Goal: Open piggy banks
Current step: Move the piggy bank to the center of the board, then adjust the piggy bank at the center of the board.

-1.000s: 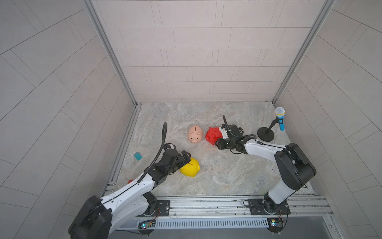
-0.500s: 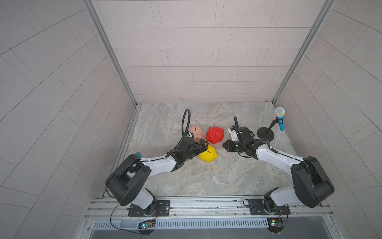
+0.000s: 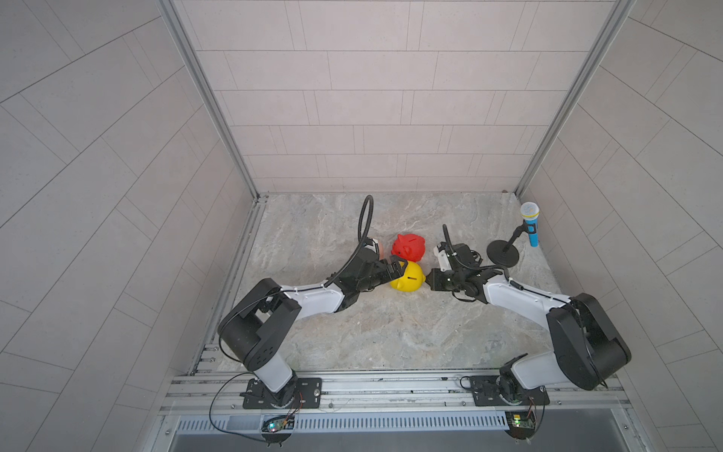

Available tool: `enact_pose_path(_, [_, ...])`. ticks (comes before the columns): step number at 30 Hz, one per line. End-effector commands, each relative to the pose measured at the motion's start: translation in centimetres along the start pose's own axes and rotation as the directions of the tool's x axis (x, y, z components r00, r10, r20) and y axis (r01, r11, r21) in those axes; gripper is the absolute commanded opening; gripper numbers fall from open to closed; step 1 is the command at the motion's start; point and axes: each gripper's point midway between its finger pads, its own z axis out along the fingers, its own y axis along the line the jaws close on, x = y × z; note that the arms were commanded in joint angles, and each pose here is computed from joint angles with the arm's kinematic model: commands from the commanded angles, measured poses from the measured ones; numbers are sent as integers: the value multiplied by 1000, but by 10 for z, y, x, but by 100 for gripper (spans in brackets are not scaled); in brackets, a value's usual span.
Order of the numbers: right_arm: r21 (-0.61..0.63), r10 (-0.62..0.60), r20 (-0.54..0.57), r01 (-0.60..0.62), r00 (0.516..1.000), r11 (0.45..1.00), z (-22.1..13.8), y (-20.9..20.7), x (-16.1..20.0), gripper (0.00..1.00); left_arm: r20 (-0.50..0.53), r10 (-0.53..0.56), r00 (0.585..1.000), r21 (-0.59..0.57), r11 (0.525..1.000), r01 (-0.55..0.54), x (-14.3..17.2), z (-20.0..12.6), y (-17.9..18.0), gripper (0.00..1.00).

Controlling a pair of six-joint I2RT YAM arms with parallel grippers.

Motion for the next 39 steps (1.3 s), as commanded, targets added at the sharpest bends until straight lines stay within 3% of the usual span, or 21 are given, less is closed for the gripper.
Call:
enact_pose_path(1, [-15,-28,23,29,999,999,-1,6,-14,16,16,26,1000,35,999,-27,-11,-1,-16,100])
enact_pose_path(10, [21,-94,120,92,988,996,-14,12,-43,18,-37,2,999,-83,996,-5,-7,-5,12,100])
enact_pose_path(18, [-87,-149,132,162,980,983,9,55,-57,23,-35,-14,999,-112,994,10,-15,-10,20,100])
enact_pose_path(26, [-111,-150,57,156,987,981,32,58,-38,26,24,-24,999,-90,996,26,-40,-26,18,100])
enact_pose_path(34, [-183,-138,-19,132,990,974,23,67,-7,20,75,-48,996,-105,993,56,-60,-52,34,100])
enact_pose_path(39, [-230,-109,-78,88,991,969,11,72,24,19,50,-12,999,-164,986,20,-54,-67,45,100])
